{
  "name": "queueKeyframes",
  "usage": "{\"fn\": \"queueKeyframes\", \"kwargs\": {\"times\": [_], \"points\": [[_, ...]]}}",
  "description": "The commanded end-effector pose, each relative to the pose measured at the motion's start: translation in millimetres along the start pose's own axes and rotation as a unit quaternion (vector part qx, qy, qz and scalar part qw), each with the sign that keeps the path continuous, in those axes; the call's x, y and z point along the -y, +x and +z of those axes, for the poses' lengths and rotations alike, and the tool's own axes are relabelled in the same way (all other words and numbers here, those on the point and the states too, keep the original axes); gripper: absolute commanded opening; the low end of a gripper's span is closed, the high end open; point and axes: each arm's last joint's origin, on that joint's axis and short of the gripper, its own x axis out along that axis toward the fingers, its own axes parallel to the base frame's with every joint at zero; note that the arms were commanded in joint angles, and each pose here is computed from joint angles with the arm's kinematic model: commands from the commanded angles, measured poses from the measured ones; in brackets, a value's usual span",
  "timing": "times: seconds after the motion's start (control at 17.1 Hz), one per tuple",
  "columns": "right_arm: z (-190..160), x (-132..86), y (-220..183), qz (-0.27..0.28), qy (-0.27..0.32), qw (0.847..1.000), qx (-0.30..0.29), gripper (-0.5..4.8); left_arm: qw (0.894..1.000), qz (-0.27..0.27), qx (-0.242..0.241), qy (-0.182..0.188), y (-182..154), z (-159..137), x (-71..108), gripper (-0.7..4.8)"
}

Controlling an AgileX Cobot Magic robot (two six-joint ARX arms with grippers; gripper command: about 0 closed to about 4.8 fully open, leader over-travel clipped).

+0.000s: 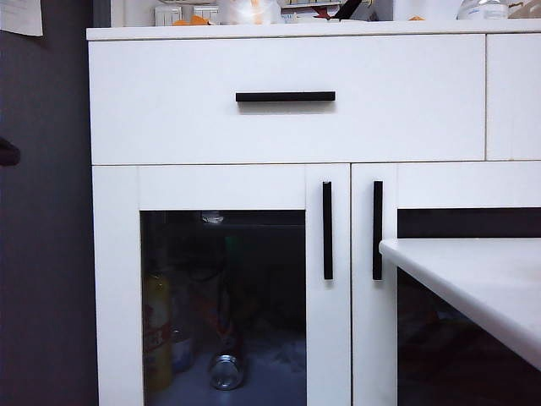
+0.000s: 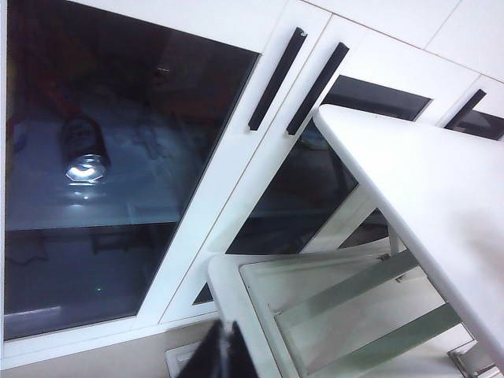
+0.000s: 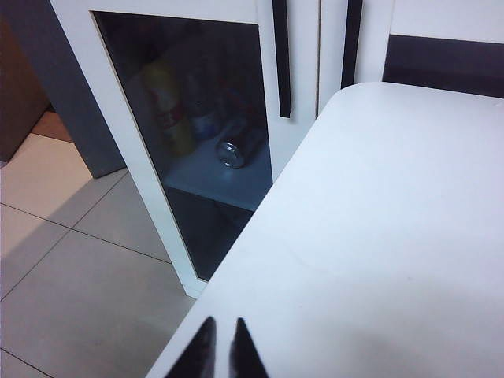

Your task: Open the left door of the white cabinet, pick up a can of beverage from the table on the right, place it inside the cabinet, and finally close the cabinet door.

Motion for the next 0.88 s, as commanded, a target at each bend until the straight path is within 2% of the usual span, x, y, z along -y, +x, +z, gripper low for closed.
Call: {"fn": "queueKeyframes", "kwargs": {"times": [0.06,0.18,0.35,0.47,0.58,0.76,0.88], "points": [[1.5,0.3,-1.1,-0.003,0.001,1.000,0.006,0.34,1.000,-0.001,0.024,0.005,-3.6,4.0,0.3,-0.05],[2.5,2.2,-3.1,-0.013,0.003,1.000,0.017,0.34,0.999,0.014,0.046,0.002,-7.4,8.0,-5.0,-0.05],[5.7,12.6,-8.8,-0.073,0.015,0.995,0.061,0.34,0.991,0.092,0.097,-0.006,-14.5,12.0,-20.6,-0.05],[5.3,19.9,-9.9,-0.115,0.025,0.991,0.064,0.34,0.985,0.129,0.116,-0.010,-17.7,8.8,-29.1,-0.05],[3.3,30.3,-11.6,-0.175,0.038,0.982,0.068,0.34,0.975,0.185,0.122,-0.022,-19.8,3.5,-41.8,-0.05],[-9.5,39.1,-7.8,-0.212,0.051,0.975,0.051,0.34,0.966,0.231,0.106,-0.040,-20.1,-7.5,-53.4,-0.05],[-24.1,44.2,-2.4,-0.226,0.060,0.972,0.029,0.34,0.964,0.238,0.109,-0.041,-20.8,-7.3,-54.4,-0.05]]}}
